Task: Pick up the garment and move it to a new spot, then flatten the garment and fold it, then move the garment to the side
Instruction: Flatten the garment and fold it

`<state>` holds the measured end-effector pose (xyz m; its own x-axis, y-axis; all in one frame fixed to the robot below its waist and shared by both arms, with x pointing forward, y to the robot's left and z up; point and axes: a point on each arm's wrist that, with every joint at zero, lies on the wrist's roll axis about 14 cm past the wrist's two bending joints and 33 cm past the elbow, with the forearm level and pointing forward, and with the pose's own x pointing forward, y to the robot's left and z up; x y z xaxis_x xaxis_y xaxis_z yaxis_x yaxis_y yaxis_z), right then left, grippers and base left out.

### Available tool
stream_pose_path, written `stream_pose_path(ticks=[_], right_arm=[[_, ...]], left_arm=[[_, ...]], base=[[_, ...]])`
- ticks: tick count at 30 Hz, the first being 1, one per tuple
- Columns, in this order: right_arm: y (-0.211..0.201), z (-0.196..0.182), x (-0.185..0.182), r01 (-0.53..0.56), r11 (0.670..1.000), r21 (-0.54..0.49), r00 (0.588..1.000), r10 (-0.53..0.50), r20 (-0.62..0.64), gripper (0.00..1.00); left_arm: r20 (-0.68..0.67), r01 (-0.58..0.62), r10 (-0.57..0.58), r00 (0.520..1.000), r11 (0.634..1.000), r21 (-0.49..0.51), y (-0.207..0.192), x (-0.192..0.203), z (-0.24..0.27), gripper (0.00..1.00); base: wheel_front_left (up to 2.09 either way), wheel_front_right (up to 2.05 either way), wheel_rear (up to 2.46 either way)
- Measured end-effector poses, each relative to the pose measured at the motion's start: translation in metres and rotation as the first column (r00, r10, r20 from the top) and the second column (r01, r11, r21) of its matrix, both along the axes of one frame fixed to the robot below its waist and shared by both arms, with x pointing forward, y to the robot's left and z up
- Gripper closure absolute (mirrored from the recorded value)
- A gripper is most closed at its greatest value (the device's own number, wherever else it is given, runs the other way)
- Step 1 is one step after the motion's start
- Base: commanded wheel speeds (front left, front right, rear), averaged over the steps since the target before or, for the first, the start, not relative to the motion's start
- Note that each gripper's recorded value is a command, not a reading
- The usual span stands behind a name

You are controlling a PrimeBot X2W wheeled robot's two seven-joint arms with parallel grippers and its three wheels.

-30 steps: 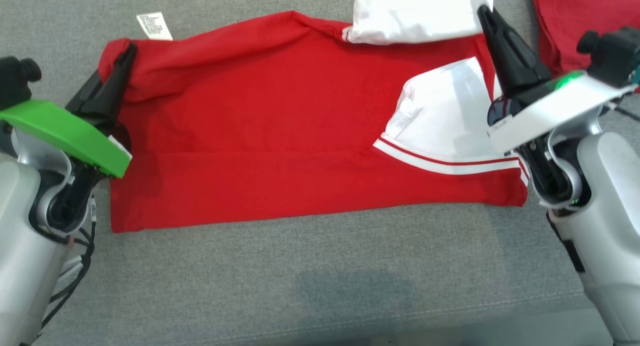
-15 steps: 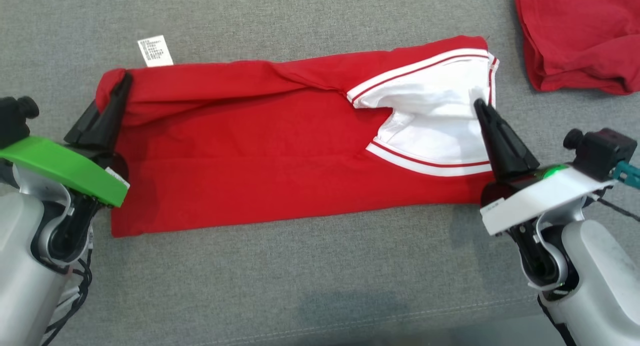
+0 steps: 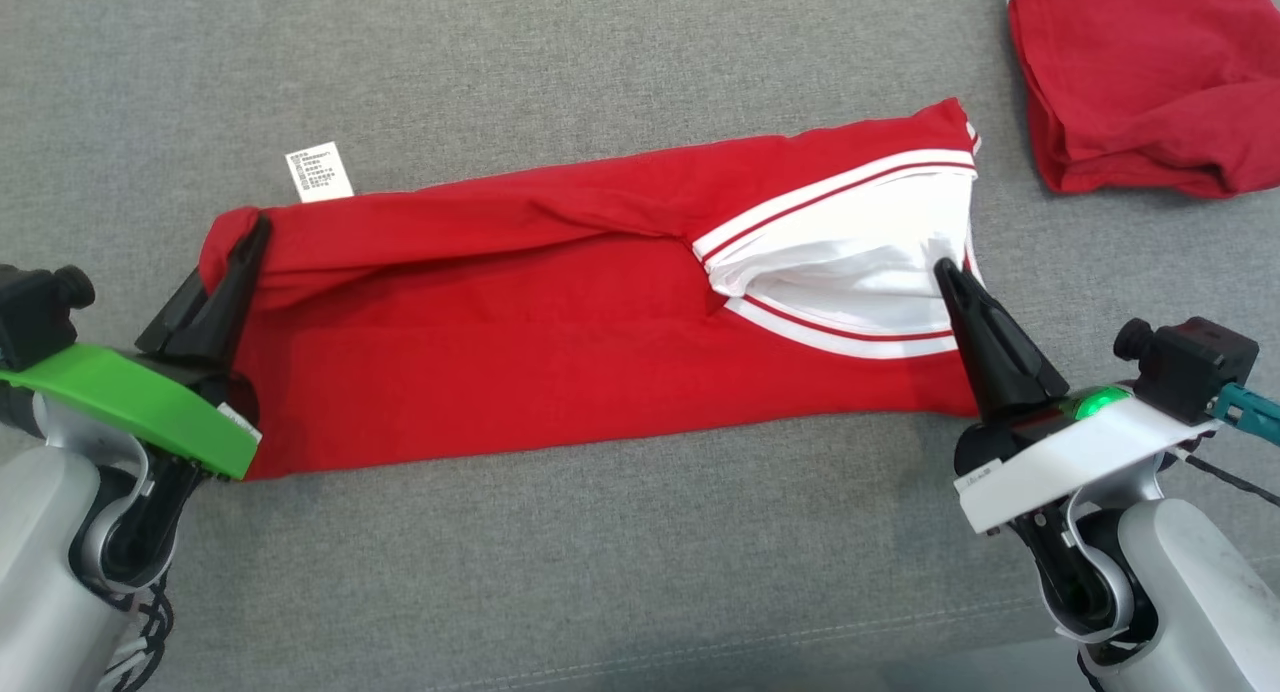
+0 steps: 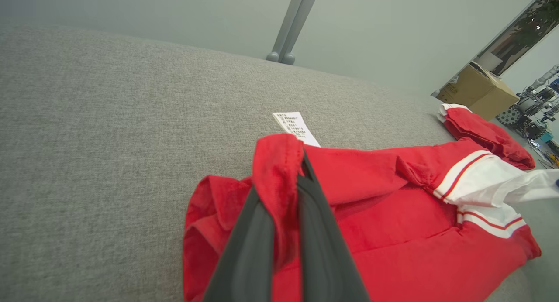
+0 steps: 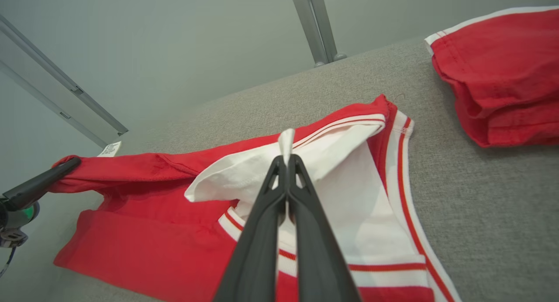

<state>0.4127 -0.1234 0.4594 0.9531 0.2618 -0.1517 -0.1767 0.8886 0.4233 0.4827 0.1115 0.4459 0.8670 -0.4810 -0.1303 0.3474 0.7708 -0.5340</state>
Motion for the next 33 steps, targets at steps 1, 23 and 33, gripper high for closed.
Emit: stream_pose_path(ticks=[1,23,33], right_arm=[[0.000,-0.001,-0.003,0.000,1.000,-0.002,1.000,0.000,-0.006,1.00],[-0.051,0.000,-0.012,0.085,0.989,-0.117,0.995,-0.091,-0.047,0.00],[-0.068,-0.048,-0.009,0.097,0.988,-0.124,0.961,-0.125,-0.247,0.00]], left_arm=[[-0.001,0.004,-0.004,1.000,1.000,0.015,0.002,-0.001,-0.002,0.96],[0.059,0.041,-0.059,0.997,0.961,0.272,0.030,-0.019,-0.012,0.00],[0.235,-0.225,0.166,0.958,0.942,0.251,0.068,0.001,0.044,0.00]], base=[[0.00,0.00,0.00],[0.00,0.00,0.00],[0.00,0.00,0.00]])
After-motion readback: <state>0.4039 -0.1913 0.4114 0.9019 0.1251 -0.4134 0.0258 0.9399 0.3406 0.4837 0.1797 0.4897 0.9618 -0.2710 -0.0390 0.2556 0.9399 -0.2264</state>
